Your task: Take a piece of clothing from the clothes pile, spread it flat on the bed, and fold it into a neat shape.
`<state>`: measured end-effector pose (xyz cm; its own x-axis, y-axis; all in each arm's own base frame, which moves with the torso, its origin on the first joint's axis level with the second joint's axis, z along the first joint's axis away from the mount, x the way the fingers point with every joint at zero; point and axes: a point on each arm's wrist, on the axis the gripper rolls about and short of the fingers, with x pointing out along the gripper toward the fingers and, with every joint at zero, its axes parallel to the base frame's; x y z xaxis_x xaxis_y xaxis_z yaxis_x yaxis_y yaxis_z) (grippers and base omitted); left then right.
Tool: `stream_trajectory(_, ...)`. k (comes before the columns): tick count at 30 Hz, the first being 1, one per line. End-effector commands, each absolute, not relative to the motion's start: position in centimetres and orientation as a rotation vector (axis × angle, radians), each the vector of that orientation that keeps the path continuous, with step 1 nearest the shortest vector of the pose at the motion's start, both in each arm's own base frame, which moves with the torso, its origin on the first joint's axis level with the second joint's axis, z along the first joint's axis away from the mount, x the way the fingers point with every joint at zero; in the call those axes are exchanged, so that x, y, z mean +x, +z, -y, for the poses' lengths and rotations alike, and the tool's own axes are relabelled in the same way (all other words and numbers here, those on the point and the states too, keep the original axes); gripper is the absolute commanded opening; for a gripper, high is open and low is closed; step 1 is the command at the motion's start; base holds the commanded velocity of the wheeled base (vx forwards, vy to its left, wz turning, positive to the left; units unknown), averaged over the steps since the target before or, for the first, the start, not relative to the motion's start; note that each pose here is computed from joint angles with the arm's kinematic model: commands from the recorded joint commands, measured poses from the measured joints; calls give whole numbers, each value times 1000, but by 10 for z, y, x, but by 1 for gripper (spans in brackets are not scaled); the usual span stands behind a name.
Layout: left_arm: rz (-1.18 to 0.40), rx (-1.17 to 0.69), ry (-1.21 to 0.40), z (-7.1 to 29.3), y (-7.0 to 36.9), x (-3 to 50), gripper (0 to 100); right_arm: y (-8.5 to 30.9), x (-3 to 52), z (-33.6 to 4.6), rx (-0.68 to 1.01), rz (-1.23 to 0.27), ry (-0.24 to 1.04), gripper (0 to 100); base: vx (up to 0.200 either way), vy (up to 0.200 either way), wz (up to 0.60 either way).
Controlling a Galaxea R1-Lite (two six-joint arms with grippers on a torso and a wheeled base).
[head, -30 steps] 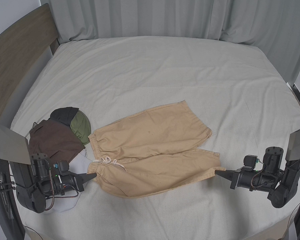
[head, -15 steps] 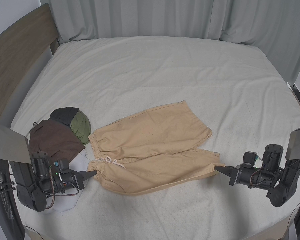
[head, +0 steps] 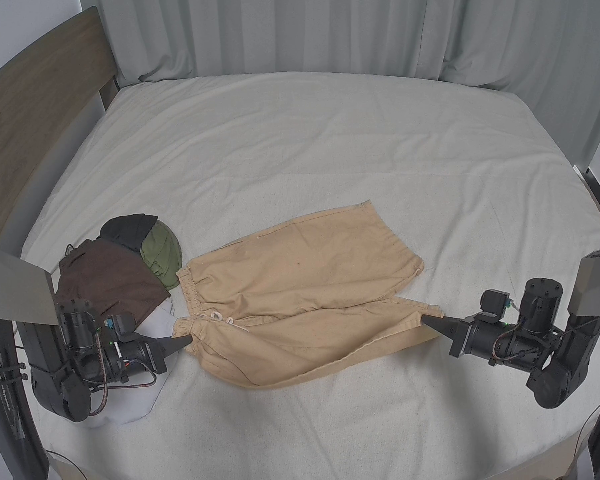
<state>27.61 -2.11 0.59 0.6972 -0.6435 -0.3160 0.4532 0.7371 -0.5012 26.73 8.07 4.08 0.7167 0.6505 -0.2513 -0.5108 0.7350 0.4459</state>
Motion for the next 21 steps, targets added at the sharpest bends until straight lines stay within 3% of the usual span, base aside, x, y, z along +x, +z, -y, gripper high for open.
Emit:
stream_trajectory(1,-489,-404,-634,21,9,277,0,48,272,-80,368,-374,659,0,0,0,0)
stream_trajectory(21,-456,-443,-572,18,14,287,0,74,300,-81,405,-236,678,0,0,0,0)
